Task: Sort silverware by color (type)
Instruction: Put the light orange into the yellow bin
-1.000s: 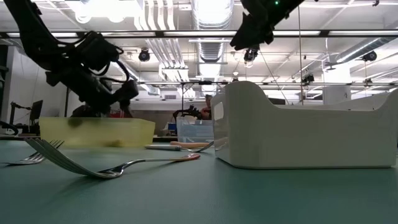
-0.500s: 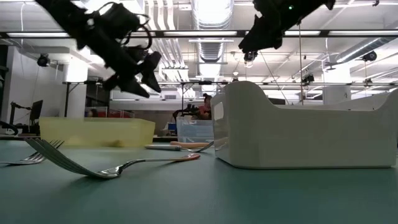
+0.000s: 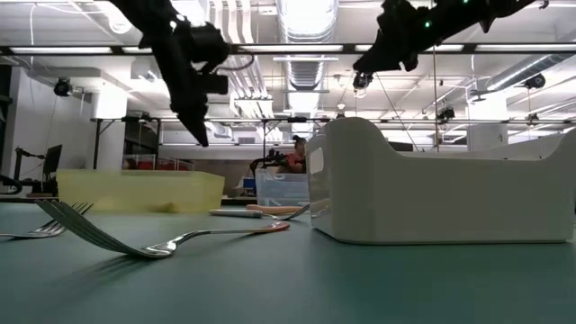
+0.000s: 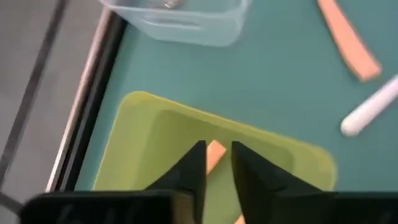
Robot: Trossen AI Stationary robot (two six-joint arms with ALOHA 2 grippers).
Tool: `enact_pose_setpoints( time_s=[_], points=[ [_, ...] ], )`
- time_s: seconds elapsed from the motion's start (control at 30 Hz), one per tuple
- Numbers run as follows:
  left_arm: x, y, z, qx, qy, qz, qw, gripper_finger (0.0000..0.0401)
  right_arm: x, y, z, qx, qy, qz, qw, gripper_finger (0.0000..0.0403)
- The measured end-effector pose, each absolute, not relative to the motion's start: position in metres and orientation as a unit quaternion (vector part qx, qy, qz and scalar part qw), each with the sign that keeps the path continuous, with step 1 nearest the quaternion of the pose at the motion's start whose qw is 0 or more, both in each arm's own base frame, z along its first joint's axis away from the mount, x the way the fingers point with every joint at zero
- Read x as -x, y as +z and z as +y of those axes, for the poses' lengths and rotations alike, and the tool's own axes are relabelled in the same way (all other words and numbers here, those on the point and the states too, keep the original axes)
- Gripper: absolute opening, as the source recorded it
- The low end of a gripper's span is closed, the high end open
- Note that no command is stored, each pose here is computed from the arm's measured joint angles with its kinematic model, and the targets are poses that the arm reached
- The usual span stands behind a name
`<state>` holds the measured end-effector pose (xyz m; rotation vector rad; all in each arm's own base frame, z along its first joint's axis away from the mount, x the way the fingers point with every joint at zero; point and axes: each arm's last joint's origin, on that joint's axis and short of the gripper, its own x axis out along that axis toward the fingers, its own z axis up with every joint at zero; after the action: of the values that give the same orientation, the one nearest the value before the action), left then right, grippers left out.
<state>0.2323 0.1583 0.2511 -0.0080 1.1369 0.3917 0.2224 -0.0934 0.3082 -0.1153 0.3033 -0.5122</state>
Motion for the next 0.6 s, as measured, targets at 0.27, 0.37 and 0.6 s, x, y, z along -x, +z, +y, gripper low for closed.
enact_pose_setpoints(
  time_s=[0.27, 0.37, 0.6],
  points=[
    [-0.218, 0.214, 0.186, 0.005, 0.14, 0.623, 0.77, 0.0008, -0.211, 0.293, -0.12, 0.069, -0.299, 0.194, 0.932, 0.006],
    [-0.211, 0.203, 0.193, 0.018, 0.129, 0.648, 0.751, 0.0002, -0.207, 0.286, -0.127, 0.064, -0.309, 0.205, 0.926, 0.0038],
    [-0.204, 0.191, 0.196, 0.043, 0.114, 0.681, 0.722, 0.0, -0.206, 0.288, -0.131, 0.066, -0.318, 0.192, 0.926, 0.0018]
  ],
)
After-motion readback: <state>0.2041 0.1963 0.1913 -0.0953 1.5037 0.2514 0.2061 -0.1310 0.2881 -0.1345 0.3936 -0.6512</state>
